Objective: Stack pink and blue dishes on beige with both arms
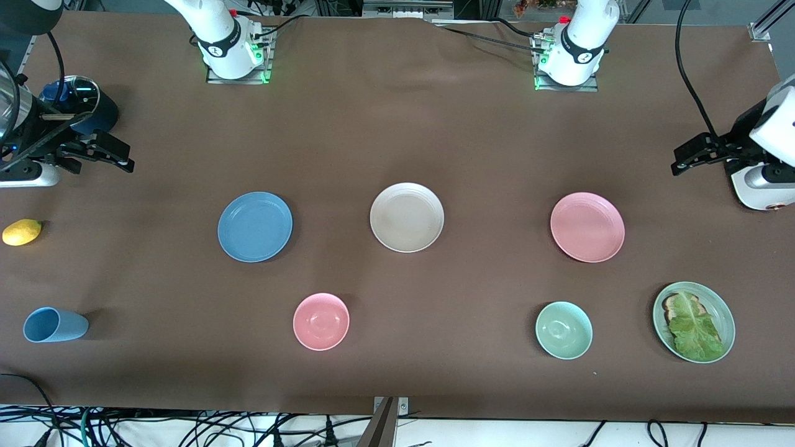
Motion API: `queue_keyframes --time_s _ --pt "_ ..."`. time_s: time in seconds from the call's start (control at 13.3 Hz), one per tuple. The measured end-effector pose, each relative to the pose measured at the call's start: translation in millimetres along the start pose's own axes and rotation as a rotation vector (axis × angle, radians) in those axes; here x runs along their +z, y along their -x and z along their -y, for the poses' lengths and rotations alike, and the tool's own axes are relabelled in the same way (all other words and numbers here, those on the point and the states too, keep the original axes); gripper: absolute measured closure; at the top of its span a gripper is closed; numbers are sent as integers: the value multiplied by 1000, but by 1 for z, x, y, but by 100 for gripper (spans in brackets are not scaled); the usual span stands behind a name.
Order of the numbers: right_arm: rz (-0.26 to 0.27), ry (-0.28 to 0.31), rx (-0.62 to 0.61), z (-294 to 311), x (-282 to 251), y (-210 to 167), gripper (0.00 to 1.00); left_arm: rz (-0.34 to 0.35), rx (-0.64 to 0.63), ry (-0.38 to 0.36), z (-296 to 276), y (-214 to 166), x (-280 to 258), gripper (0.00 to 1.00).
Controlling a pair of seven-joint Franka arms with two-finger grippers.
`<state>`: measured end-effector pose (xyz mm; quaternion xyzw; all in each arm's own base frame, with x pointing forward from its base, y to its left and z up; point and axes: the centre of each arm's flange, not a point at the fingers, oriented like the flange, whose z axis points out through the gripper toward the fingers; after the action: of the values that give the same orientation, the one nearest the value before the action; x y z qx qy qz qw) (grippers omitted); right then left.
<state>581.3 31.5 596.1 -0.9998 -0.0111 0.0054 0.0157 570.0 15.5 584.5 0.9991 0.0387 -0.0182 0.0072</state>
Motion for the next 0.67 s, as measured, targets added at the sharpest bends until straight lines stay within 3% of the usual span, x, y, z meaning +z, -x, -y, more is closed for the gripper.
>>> queue_keyframes --time_s 0.52,0.67 --pt "0 0 -3 2 0 0 0 2 -33 2 14 -5 2 0" --pt "0 0 -3 2 0 0 0 35 -37 2 17 -11 19 0"
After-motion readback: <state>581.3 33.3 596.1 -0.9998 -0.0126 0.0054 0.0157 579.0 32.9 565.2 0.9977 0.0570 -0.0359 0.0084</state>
